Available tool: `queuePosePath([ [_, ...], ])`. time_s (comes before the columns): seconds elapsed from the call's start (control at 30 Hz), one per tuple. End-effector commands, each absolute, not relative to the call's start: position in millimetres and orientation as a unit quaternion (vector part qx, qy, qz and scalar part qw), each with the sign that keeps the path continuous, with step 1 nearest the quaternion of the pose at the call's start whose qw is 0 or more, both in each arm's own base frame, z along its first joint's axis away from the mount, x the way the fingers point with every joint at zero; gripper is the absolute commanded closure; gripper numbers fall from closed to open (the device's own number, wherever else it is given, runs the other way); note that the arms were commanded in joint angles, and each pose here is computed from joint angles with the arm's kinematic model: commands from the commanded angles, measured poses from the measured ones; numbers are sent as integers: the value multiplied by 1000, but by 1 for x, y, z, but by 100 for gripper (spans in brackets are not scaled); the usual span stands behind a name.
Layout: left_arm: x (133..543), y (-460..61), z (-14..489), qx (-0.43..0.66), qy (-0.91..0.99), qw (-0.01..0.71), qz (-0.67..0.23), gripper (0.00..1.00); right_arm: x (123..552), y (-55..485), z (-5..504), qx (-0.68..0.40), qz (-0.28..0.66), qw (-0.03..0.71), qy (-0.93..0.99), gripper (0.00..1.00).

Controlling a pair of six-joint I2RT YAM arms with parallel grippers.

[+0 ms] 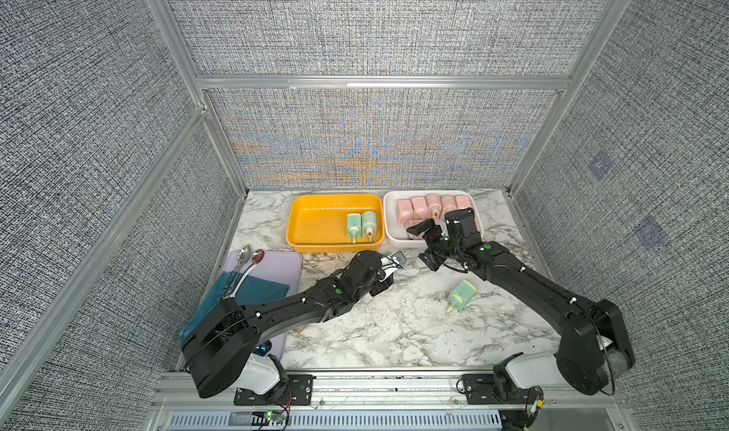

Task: Place the pencil sharpeners by color into the storage box
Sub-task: Place the pencil sharpener in the storage box.

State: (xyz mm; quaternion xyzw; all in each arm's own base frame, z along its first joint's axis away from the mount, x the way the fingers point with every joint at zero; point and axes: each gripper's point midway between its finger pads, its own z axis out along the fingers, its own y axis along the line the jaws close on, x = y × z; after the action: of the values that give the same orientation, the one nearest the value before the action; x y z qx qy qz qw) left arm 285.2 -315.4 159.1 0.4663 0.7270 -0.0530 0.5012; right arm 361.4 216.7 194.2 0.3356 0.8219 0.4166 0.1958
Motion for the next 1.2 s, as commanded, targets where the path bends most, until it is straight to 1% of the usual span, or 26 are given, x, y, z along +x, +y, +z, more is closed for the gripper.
queuePosePath([
  [0.0,300,-307,180,393,744,534,-78,100,373,214,220,286,411,279,819,1],
  [0.1,310,-292,184,350,762,538,-86,100,373,212,242,240,390,356,815,1],
  [0.17,316,-283,189,323,769,544,-94,100,372,213,256,186,364,411,815,1],
  [0.27,322,-273,194,294,775,550,-101,100,370,215,265,128,336,458,813,1],
  [0.37,325,-269,199,285,778,550,-110,100,367,215,263,84,313,485,812,1],
  [0.43,327,-267,203,277,779,550,-115,100,364,219,259,35,289,504,813,1],
  [0.5,329,-264,205,267,783,550,-112,100,364,217,253,34,259,517,815,1],
  [0.57,331,-260,210,256,783,556,-108,100,362,222,256,19,249,529,811,1],
  [0.8,346,-236,217,206,792,569,-80,100,344,238,274,-31,280,566,775,1],
  [0.97,362,-220,216,166,806,567,-46,100,338,247,278,-76,269,565,776,1],
  [1.17,377,-208,216,143,808,571,-37,100,334,243,281,-74,258,575,773,1],
])
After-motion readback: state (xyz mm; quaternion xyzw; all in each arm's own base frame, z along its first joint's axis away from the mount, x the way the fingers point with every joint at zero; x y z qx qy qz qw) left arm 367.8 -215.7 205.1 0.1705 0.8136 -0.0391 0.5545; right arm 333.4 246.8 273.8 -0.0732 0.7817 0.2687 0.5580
